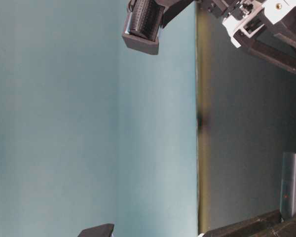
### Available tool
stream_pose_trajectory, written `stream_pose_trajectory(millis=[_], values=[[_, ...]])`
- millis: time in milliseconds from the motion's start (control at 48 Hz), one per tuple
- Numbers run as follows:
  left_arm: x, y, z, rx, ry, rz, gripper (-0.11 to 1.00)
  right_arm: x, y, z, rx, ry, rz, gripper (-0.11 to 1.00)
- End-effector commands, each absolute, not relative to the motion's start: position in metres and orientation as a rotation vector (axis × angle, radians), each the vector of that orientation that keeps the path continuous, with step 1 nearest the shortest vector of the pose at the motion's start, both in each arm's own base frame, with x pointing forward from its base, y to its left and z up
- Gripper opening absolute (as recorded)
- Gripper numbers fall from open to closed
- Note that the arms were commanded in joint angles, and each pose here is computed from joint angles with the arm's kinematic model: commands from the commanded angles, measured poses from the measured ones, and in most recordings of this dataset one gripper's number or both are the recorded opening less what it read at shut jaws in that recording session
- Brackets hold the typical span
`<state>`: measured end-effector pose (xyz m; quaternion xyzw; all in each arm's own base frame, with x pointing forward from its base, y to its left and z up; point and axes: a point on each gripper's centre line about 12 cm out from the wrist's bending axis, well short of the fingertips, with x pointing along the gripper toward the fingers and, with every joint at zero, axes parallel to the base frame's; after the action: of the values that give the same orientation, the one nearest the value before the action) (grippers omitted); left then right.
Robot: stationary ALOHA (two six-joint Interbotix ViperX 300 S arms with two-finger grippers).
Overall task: Insert the LAN cable into the hub.
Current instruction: 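Lower and close left gripper on hub, right gripper on blue cable plug, then lift both and align the blue plug with the hub's port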
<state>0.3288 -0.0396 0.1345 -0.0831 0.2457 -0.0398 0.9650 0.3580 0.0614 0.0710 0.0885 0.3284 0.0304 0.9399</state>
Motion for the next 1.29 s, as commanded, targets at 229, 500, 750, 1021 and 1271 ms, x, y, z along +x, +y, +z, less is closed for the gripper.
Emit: stream_pose_trajectory(millis=[229,500,750,1021,1271], values=[[0.332,-0.041,0.142,-0.168,0.478,-0.085,0.28,0.346,0.097,0.068,0.143,0.690,0.160,0.21],[0.344,-0.039,0.156,-0.084,0.567,-0.084,0.28,0.353,0.098,0.097,0.249,0.571,0.137,0.14],[0.354,-0.034,0.169,-0.033,0.567,-0.080,0.28,0.358,0.099,0.117,0.264,0.543,0.145,0.13],[0.357,-0.034,0.172,-0.028,0.561,-0.082,0.28,0.366,0.102,0.120,0.258,0.533,0.150,0.13],[0.359,-0.034,0.172,-0.026,0.565,-0.082,0.28,0.371,0.103,0.122,0.243,0.530,0.153,0.14]])
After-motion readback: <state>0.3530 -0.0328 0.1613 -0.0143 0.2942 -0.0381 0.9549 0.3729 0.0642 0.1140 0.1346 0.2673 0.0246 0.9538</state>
